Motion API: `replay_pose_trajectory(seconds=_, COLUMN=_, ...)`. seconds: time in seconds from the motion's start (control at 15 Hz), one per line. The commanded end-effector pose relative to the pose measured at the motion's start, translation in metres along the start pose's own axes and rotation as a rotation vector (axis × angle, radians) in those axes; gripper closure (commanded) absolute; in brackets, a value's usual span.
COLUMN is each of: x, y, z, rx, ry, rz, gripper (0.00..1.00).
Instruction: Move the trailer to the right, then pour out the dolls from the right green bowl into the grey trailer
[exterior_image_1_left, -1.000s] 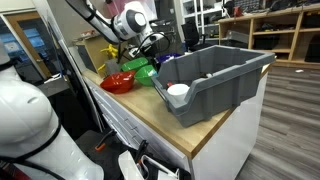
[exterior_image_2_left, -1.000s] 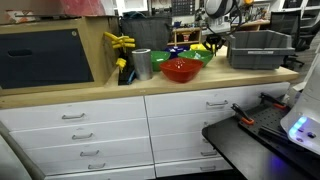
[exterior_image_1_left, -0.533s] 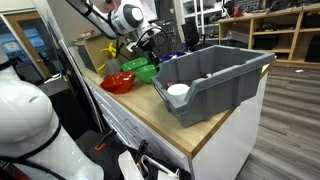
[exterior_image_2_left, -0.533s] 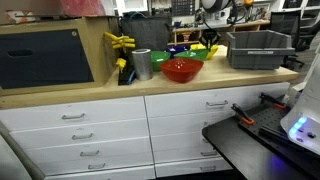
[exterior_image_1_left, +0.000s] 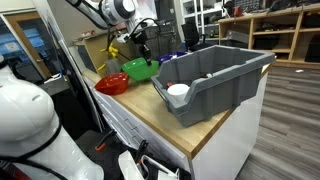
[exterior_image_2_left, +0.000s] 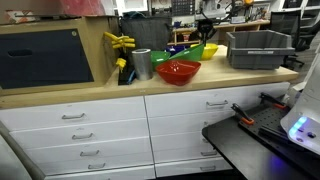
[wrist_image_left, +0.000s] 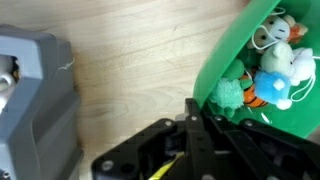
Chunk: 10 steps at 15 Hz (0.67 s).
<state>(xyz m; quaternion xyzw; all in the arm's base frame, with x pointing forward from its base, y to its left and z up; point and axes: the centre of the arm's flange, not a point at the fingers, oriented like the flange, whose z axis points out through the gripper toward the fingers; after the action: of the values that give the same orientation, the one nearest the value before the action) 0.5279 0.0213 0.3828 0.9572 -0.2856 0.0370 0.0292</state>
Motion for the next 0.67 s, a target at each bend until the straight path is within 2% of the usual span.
replay_pose_trajectory(seconds=0.0, x=-0.004, y=0.003, z=-0.038, rx=-0.001, ry=-0.018, rz=-0.042, gripper=0.99)
replay_pose_trajectory(seconds=0.6, x=0.002, y=0.022, z=-0.096, rx=0.024, ry=0.082, rz=-0.026, gripper=0.99)
